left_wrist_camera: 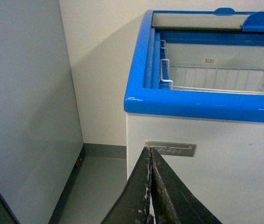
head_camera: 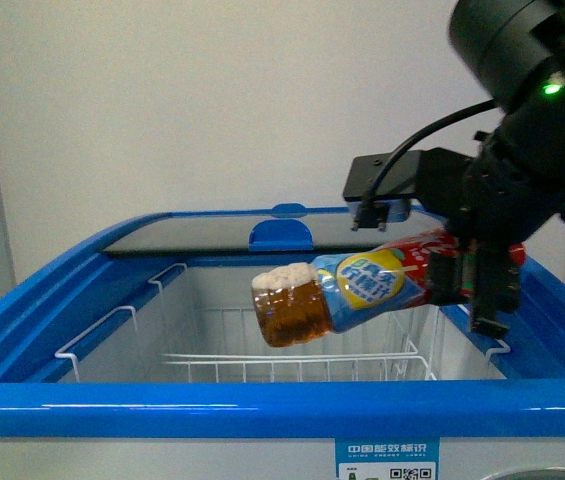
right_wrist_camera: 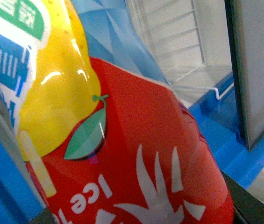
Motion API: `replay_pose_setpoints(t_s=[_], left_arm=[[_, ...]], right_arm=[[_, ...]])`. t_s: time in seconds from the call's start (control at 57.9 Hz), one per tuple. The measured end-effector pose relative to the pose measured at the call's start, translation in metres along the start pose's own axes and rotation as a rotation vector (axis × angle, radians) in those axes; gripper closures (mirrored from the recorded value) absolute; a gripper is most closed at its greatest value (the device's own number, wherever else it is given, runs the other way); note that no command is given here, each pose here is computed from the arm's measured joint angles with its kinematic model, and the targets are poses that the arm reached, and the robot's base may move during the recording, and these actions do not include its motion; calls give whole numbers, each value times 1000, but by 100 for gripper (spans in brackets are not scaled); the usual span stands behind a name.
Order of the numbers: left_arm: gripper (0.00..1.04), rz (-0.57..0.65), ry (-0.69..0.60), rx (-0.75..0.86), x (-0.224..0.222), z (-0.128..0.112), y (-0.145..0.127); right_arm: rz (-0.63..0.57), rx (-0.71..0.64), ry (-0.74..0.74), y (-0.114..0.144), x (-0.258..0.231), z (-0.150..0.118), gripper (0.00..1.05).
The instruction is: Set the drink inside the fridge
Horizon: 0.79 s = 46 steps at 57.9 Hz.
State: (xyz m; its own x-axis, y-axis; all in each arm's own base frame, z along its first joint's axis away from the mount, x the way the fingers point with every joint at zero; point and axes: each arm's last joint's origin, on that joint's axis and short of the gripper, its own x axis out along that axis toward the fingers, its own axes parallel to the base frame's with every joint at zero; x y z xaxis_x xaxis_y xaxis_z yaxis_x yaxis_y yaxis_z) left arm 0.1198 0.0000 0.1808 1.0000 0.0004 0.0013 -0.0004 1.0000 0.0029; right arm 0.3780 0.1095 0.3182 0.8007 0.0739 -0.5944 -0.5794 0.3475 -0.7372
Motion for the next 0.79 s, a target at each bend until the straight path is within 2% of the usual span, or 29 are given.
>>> replay_pose_setpoints(t_s=[0.173, 0.293, 0.397, 0.535, 0.621, 0.794], left_arm=[[102, 0, -9, 0, -5, -5, 0], [102, 0, -11, -1, -7, -10, 0], [102, 0, -15, -1, -9, -9, 0], [102, -1, -13, 0, -11, -10, 0], [102, -1, 20, -1, -18, -14, 0], [102, 0, -8, -1, -22, -13, 0]], right_arm=[[38, 36, -14, -11, 32, 35, 56], [66, 85, 16, -15, 50, 44, 56], [83, 143, 57, -17, 67, 42, 56], [128, 195, 114, -7, 94, 32, 56], [125, 205, 117, -1, 106, 31, 56], [104, 247, 134, 12, 129, 33, 56]])
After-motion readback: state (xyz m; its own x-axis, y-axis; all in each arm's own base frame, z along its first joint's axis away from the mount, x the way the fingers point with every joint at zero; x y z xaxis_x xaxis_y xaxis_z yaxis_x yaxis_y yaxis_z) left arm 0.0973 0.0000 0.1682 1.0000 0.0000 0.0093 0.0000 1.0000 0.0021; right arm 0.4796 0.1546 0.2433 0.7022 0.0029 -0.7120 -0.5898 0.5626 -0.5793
